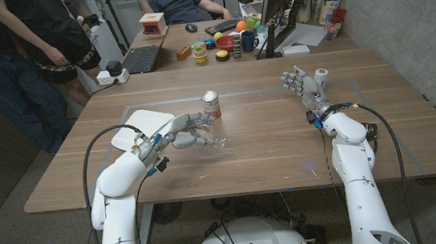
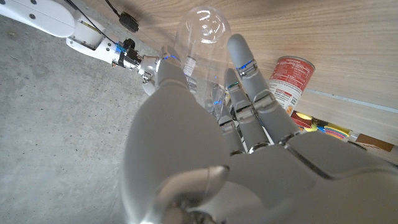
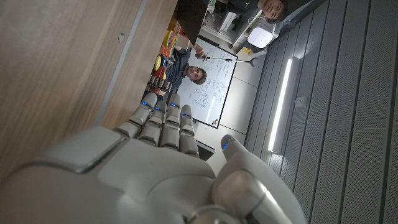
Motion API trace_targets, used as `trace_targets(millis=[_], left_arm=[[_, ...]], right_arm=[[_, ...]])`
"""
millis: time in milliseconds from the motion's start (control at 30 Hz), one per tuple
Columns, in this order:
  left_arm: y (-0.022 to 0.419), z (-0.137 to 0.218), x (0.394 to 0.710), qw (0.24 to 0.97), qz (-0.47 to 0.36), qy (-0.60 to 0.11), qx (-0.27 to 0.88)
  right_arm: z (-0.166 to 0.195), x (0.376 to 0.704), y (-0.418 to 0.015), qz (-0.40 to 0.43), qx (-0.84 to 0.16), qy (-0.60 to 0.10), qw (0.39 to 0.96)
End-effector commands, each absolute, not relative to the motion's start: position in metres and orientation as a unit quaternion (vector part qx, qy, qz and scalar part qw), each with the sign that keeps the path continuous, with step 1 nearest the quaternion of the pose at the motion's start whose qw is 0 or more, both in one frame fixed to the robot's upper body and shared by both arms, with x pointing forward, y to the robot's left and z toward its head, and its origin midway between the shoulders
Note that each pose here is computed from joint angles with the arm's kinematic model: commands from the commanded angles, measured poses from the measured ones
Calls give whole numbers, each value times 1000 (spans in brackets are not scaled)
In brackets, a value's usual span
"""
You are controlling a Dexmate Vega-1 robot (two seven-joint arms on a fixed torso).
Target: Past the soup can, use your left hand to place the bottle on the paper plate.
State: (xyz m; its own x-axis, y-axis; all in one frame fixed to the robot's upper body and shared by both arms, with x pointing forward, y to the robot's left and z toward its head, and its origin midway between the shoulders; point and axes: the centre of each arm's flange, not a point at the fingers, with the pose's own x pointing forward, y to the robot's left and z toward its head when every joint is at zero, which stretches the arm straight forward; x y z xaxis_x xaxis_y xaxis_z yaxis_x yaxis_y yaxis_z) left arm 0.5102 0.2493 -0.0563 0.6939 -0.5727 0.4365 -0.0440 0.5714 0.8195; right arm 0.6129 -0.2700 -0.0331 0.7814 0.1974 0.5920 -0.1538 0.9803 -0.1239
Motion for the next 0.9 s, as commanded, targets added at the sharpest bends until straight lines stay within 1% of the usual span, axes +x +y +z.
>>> trace_targets(millis=[33, 100, 167, 233, 267, 333, 700, 900], left_arm=[[266, -53, 506, 825, -96, -381, 406], [268, -54, 504, 827, -79, -384, 404], [269, -54, 504, 828, -89, -378, 403], [271, -55, 502, 830, -73, -382, 399], [272, -54, 503, 831, -84, -377, 400], [274, -55, 500, 830, -69, -378, 405], [288, -58, 492, 839, -49, -372, 394], [296, -62, 487, 846, -16, -373, 381]], right_arm=[[-31, 610, -267, 97, -45, -321, 941], [-31, 610, -265, 99, -55, -321, 940], [-31, 610, -263, 100, -58, -322, 940], [-30, 610, -262, 100, -63, -320, 940], [-29, 610, -261, 98, -65, -320, 940], [-29, 611, -260, 101, -63, -319, 940], [-25, 610, -255, 106, -70, -323, 938], [-23, 607, -254, 110, -70, -327, 936]])
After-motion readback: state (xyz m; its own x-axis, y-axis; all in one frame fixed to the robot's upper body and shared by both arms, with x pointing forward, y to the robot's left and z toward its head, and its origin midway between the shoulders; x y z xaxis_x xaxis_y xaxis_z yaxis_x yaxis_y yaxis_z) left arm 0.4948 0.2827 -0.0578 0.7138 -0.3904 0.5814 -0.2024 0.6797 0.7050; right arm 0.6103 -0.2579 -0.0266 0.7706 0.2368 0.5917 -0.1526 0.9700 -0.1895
